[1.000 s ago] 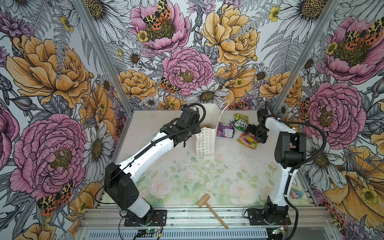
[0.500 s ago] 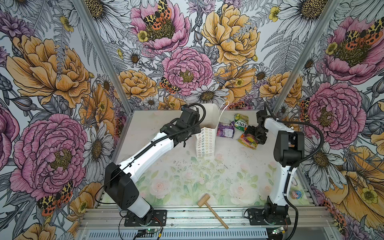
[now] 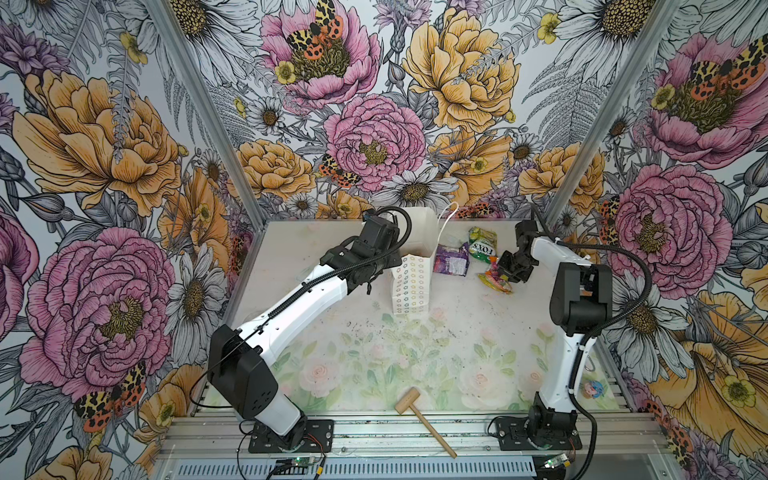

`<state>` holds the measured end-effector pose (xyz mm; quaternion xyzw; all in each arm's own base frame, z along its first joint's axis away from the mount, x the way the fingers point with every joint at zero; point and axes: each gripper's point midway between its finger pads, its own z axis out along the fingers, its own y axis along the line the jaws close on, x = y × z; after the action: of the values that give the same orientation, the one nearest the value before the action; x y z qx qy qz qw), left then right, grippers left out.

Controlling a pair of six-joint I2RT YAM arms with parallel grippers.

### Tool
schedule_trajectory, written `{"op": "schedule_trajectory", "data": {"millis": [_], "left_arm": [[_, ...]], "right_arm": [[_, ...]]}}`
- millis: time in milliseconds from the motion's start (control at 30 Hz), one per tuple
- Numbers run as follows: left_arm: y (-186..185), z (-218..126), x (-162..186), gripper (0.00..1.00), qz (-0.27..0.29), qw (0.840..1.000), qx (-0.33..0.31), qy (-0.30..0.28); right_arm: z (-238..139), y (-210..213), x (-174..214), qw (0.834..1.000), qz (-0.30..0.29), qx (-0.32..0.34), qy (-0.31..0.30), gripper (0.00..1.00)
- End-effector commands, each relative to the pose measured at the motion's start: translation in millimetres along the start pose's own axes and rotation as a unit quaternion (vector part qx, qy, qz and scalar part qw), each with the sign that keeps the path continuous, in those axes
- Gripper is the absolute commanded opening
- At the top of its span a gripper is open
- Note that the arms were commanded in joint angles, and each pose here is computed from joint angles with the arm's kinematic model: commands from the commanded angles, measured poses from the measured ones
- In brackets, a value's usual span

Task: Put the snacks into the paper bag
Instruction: 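Lift the orange FOX'S packet up and away from the table with the right gripper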

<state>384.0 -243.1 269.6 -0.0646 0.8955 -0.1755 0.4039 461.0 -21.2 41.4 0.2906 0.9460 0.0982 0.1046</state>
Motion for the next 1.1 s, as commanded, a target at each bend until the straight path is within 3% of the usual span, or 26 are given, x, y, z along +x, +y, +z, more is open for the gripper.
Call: {"op": "schedule_trajectory", "data": {"millis": [0, 200, 467, 633, 767, 867, 1067], "left_arm": [[-9.0, -0.4, -1.7, 0.00, -0.002, 1.000, 0.014, -0.002], [-8.6, 0.0, -2.6, 0.00, -0.003, 1.000, 0.013, -0.002], [-10.0, -3.3, -3.5, 0.00, -0.003, 1.000, 0.016, -0.005], [-11.1, -4.4, -4.5, 0.00, -0.003, 1.000, 0.018, -0.007], [-11.7, -4.4, -4.7, 0.00, -0.004, 1.000, 0.020, -0.007], [-12.7, -4.5, -4.8, 0.00, -0.004, 1.000, 0.021, -0.007], [-14.5, -5.1, -5.7, 0.00, -0.003, 1.000, 0.025, -0.009]], "right_arm": [[-5.5, 3.1, 5.9, 1.000, -0.004, -0.018, 0.003, 0.18], [-37.4, 19.6, -1.5, 0.998, -0.022, -0.058, -0.030, 0.00], [-106.0, 46.5, -10.6, 0.987, -0.049, -0.121, -0.094, 0.00], [-163.5, 78.5, -11.0, 0.969, -0.067, -0.198, -0.133, 0.00], [-230.9, 120.8, -8.9, 0.933, -0.108, -0.284, -0.194, 0.00], [-287.3, 157.9, -1.7, 0.888, -0.166, -0.345, -0.255, 0.00], [-380.3, 214.6, 25.2, 0.805, -0.258, -0.398, -0.356, 0.00]]}}
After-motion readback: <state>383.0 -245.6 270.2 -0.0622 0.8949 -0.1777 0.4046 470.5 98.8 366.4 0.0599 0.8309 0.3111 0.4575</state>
